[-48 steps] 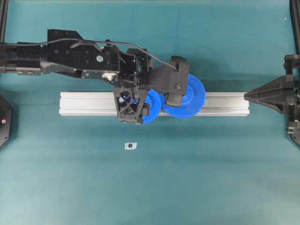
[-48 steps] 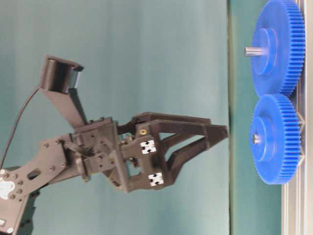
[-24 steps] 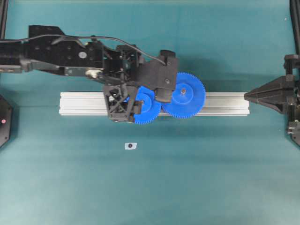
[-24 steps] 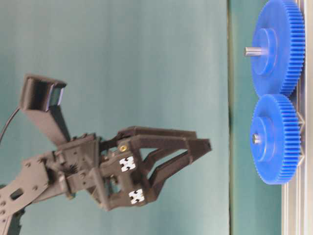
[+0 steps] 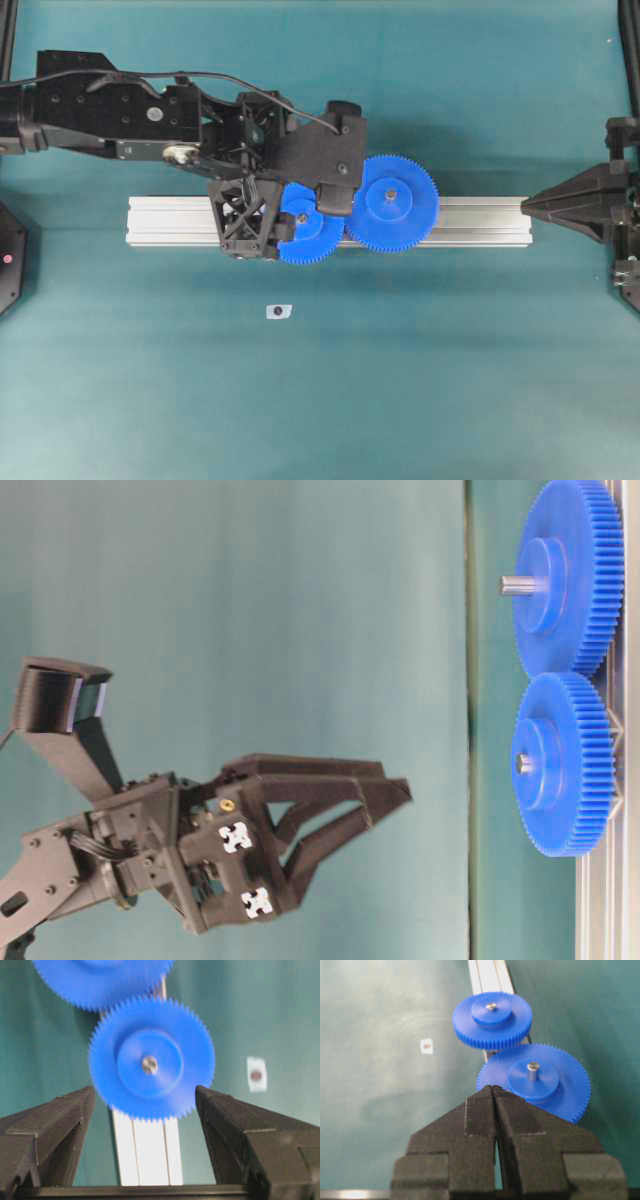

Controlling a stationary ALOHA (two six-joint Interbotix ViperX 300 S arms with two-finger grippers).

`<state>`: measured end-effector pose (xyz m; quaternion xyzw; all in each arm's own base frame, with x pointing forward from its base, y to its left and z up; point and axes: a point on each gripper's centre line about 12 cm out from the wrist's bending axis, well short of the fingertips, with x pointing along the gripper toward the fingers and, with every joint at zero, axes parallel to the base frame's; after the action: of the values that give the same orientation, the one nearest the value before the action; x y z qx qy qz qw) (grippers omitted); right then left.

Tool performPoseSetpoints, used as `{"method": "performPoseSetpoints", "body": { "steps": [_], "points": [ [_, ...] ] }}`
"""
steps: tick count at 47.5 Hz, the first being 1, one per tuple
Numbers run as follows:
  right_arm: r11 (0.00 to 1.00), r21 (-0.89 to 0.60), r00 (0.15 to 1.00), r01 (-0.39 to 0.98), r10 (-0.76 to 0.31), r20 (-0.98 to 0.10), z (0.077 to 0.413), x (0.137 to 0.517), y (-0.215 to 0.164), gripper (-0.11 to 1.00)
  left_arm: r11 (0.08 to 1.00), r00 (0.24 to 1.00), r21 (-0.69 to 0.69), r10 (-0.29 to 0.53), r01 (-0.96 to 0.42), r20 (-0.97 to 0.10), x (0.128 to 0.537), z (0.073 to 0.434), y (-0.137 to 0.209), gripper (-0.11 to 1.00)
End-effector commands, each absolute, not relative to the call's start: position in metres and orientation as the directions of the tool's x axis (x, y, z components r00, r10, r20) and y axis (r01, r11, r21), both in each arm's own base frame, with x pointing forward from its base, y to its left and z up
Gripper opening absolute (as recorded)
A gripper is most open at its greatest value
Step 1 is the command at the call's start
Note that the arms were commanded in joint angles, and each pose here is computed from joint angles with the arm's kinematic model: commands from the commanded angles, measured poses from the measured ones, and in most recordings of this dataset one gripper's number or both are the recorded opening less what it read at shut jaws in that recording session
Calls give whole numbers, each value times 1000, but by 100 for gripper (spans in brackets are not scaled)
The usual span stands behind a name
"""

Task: Find the location of the shaft and insert the small gear.
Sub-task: 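Raise and withdraw the open left gripper leftward from the gears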

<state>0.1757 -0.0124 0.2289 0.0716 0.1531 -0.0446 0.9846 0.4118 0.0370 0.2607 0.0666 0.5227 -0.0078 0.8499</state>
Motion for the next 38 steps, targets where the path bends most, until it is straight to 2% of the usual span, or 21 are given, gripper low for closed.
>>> {"method": "performPoseSetpoints", "body": {
  "steps": [1, 17, 38],
  "points": [
    [979, 163, 949, 123, -68, -308, 230, 177, -13, 2, 989, 526, 125, 65, 80, -848, 409, 285, 36, 78],
    [971, 196, 947, 135, -68, -315, 227, 176, -13, 2, 990, 549, 125, 66, 71, -833, 394, 284, 35, 78],
    [971, 196, 949, 134, -69, -308, 226, 174, -13, 2, 988, 621, 138, 70, 62, -780, 380, 289, 34, 77]
  ]
}}
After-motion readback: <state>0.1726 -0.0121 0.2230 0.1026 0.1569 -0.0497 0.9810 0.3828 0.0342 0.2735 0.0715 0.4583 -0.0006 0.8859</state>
